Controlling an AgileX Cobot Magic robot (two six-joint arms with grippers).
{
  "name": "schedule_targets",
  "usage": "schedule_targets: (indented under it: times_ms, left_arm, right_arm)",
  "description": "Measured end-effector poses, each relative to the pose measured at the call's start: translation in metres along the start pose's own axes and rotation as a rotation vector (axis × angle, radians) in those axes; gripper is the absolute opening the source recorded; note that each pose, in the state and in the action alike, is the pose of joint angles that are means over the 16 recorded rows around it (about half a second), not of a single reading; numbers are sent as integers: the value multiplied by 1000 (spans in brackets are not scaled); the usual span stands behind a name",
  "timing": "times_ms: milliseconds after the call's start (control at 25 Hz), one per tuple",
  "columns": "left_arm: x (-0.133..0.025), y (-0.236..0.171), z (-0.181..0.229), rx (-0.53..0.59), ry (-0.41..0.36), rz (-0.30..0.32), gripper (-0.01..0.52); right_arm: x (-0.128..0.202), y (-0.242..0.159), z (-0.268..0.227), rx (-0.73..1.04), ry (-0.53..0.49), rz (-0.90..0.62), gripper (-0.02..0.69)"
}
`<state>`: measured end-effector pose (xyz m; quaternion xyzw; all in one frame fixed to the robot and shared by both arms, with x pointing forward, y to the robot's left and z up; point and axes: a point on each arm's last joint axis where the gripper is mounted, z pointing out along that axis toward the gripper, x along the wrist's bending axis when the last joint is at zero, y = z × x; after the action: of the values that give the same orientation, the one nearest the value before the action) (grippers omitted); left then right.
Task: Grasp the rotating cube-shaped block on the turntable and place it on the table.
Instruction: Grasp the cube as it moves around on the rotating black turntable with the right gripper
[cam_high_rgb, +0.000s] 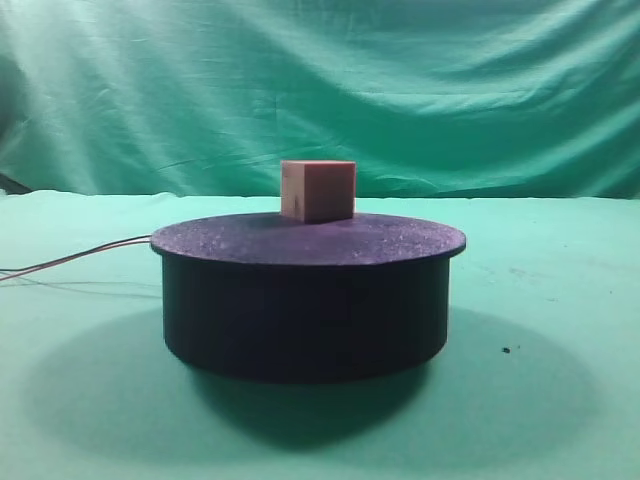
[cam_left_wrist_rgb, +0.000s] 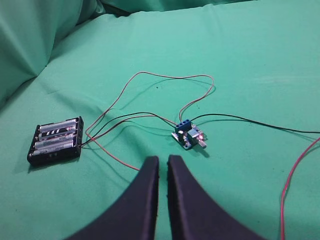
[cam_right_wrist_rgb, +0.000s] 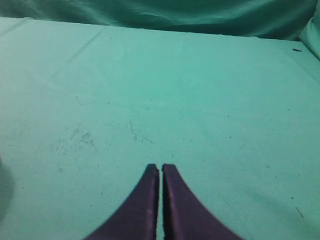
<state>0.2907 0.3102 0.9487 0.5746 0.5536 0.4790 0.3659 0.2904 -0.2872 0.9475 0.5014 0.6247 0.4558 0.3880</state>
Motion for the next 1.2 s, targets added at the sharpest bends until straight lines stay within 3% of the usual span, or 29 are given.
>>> schedule_targets:
  times_ms: [400, 560, 720, 1200]
  left_arm:
    - [0, 0, 0, 0, 0, 0, 0]
    - [0, 0, 0, 0, 0, 0, 0]
    - [0, 0, 0, 0, 0, 0, 0]
    - [0, 0, 0, 0, 0, 0, 0]
  right_arm:
    - [-4, 34, -6, -314, -14, 154, 0]
    - [-5, 53, -11, -351, -3, 227, 0]
    - [-3, 67, -8, -262, 20, 267, 0]
    - [8, 69, 29, 268, 111, 270, 0]
